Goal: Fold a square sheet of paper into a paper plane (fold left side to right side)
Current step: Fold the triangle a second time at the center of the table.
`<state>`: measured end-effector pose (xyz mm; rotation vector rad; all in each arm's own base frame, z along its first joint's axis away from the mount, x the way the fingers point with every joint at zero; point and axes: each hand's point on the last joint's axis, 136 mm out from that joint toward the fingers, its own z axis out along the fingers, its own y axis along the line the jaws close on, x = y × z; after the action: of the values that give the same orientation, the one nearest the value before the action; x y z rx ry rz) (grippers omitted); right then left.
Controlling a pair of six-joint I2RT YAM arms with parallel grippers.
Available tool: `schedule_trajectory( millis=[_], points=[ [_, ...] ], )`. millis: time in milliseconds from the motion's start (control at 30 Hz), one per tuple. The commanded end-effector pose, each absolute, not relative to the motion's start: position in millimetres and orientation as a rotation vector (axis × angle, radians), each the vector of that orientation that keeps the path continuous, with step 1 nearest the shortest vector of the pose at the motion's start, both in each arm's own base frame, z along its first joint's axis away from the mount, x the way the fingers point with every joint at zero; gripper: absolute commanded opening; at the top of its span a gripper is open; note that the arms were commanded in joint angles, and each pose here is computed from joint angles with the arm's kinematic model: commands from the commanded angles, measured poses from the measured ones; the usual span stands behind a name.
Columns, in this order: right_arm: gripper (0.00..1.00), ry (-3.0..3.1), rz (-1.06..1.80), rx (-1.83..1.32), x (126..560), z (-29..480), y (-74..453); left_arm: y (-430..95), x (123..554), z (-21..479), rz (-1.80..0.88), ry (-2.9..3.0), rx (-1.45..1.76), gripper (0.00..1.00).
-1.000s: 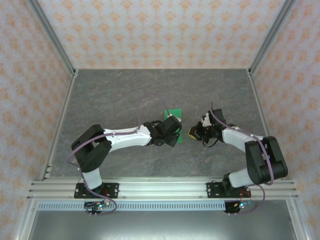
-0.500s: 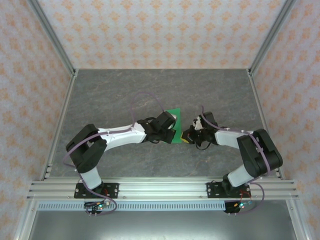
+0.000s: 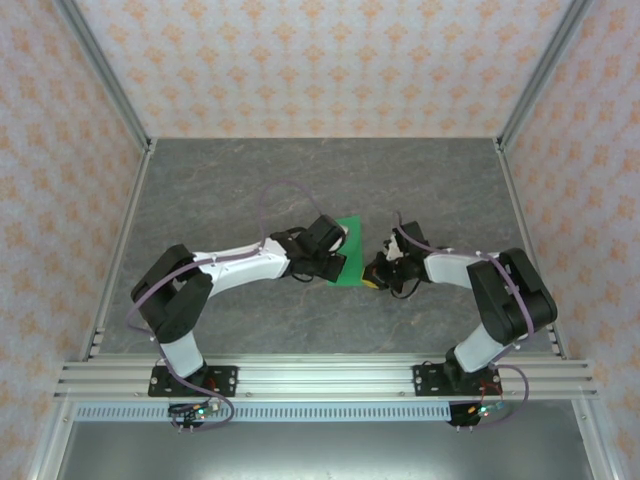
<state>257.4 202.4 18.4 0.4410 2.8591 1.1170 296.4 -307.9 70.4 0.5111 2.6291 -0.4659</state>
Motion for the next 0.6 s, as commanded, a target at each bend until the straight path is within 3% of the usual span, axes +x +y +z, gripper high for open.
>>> schedule_trajectory(
  millis=[0, 567],
  points=[
    [0.00, 2.960, 0.925, 0.450, 244.5, -2.2, 184.3, -303.1, 298.0, 64.0, -0.444, 2.674, 0.565, 0.00],
    [0.00, 2.995, 0.884, 0.436, 240.9, -9.3, 184.4, -297.3, 322.3, 48.6, -0.413, 2.720, 0.594, 0.00]
  ],
)
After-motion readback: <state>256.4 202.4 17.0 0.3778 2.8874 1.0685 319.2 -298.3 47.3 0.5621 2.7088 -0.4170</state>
